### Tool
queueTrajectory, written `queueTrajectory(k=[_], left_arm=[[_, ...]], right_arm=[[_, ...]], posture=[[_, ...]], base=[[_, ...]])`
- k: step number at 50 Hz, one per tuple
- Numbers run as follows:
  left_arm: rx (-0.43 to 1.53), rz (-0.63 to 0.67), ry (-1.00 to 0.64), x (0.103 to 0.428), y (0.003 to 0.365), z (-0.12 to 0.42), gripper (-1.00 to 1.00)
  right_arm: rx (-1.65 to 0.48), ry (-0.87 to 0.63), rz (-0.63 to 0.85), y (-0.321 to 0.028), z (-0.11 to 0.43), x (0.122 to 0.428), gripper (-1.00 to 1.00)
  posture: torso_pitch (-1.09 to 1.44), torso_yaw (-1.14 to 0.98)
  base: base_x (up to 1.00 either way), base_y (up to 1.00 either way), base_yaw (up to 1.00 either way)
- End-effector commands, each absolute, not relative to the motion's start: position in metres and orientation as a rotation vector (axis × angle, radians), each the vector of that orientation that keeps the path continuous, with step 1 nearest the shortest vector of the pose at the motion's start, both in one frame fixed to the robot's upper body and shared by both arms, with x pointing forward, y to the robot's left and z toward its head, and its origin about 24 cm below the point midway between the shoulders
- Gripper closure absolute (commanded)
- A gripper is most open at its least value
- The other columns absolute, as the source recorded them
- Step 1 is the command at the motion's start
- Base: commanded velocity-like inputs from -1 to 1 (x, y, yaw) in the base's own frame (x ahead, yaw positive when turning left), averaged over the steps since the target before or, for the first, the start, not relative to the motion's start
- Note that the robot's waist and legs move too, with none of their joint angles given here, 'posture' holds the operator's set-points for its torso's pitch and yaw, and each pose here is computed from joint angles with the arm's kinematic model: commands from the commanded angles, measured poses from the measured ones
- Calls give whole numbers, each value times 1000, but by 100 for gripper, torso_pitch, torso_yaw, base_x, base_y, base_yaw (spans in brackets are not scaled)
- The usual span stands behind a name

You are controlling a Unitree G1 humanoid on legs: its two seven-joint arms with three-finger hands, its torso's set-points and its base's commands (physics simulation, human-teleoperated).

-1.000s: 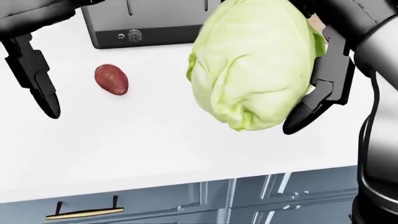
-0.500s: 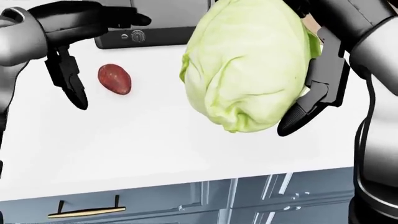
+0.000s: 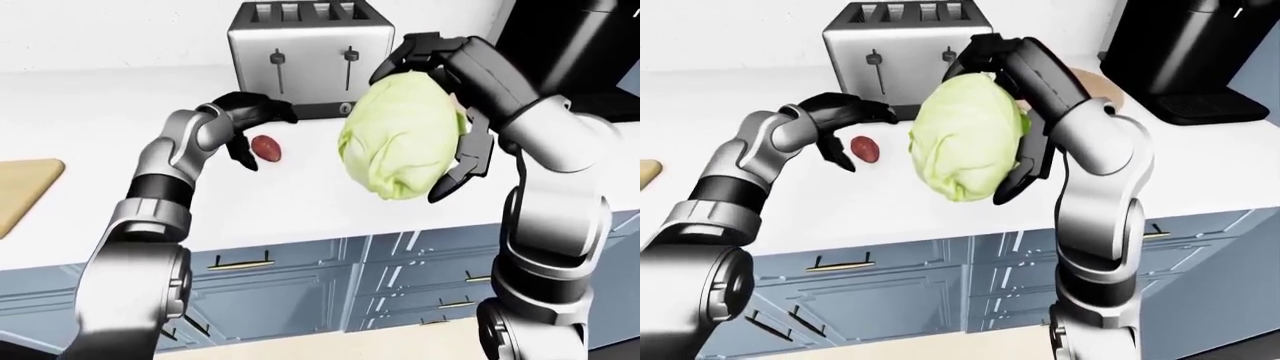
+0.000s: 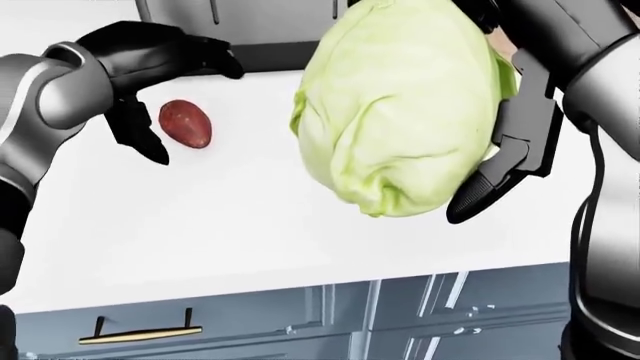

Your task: Place the lettuce and the sweet potato on separate cutting boards.

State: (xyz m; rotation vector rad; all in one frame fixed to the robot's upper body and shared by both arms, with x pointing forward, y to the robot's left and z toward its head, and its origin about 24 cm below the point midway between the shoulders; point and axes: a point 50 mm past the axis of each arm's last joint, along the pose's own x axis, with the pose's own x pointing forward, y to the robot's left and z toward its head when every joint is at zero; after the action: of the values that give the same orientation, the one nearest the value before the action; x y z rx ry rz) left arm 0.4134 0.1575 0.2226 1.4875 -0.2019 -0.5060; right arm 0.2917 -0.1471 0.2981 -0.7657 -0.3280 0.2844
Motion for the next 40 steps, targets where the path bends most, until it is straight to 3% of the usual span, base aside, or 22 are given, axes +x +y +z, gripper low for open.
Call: queueTrajectory(k=[1, 15, 24, 27, 36, 40], left_arm=[[1494, -429, -308, 413, 155, 251, -36], [1505, -406, -310, 415, 158, 248, -4], [1501, -364, -326, 418, 157, 245, -7], [1508, -356, -339, 419, 154, 242, -24], [1508, -360, -346, 420, 146, 233, -18], [1513, -375, -334, 420, 146, 226, 9]], right_arm=[[-780, -400, 250, -148, 312, 285, 100], [-778, -403, 251, -147, 313, 285, 100], [-774, -404, 254, -147, 312, 283, 100], [-773, -402, 254, -148, 310, 283, 100], [-769, -401, 253, -150, 307, 283, 100], [-767, -401, 251, -150, 305, 283, 100]], posture=[[0, 0], [0, 0], [0, 0], [0, 0], [0, 0], [0, 0]], base=[[0, 0, 0], [0, 0, 0], [0, 0, 0], [0, 0, 0], [0, 0, 0], [0, 0, 0]])
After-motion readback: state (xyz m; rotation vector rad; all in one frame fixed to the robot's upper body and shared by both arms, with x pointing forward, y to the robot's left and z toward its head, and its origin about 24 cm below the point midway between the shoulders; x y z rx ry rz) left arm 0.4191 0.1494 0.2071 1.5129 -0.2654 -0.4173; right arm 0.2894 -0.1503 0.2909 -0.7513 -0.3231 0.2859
